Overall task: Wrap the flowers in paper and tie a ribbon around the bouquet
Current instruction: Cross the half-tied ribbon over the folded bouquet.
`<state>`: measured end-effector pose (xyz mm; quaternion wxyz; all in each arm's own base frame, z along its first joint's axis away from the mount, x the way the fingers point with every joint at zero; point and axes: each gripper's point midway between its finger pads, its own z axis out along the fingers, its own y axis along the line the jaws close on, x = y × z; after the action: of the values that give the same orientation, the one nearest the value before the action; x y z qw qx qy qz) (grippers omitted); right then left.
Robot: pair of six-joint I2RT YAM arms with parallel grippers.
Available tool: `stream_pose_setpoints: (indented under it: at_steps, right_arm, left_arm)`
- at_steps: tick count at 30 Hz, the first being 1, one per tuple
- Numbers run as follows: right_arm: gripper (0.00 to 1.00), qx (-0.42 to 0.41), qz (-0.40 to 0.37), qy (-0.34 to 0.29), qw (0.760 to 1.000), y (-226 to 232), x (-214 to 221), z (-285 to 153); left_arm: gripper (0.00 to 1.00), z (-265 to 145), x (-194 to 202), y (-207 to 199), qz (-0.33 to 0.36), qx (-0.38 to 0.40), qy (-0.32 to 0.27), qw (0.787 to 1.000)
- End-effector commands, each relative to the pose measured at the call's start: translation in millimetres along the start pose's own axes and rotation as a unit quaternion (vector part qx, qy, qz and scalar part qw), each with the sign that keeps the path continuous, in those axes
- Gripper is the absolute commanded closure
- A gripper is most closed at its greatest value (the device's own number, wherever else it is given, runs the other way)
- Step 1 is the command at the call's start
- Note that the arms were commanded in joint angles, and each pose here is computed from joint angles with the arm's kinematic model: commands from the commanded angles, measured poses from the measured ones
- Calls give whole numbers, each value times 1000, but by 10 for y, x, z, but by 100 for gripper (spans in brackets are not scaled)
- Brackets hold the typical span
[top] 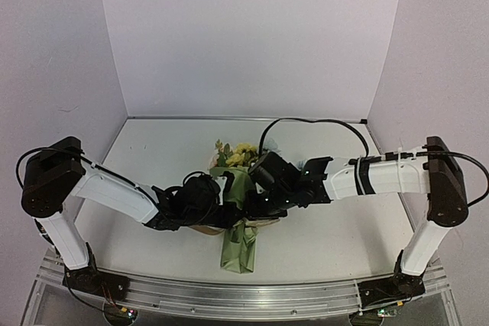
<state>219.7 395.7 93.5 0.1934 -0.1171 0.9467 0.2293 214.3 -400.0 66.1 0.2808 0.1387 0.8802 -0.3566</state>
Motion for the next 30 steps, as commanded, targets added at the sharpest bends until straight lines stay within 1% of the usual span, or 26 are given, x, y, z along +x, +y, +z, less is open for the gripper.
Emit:
stream_pose_setpoints:
  at_steps: [1,6,11,14,16,19,25,30]
  right_arm:
    - [74,4,1,-16,1000,70,-110,-5]
    - [72,8,2,-20,1000,67,-133,6]
    - [72,3,3,-11,1000,104,-108,24]
    - [65,3,4,-13,1000,89,-64,-33]
    - [63,1,3,-15,1000,88,-37,-81]
    - [64,-3,13,-11,1000,97,21,-115]
    - [68,-35,36,8,999,224,160,-111]
    - [67,-32,33,-8,999,218,93,-164]
  left_arm:
    - [98,-110,-172,-76,-7,15,-31,999]
    - [98,-176,-210,-66,-11,14,-43,999]
    - [98,-184,-207,-68,-12,16,-44,999]
    - [98,-177,-211,-66,-11,14,-43,999]
    - [98,-162,-201,-51,-14,13,-41,999]
    - [98,-137,-193,4,-24,7,-37,999]
    - [98,-159,-225,123,-49,-2,-42,998]
    - [98,-153,-187,113,-50,8,-35,998]
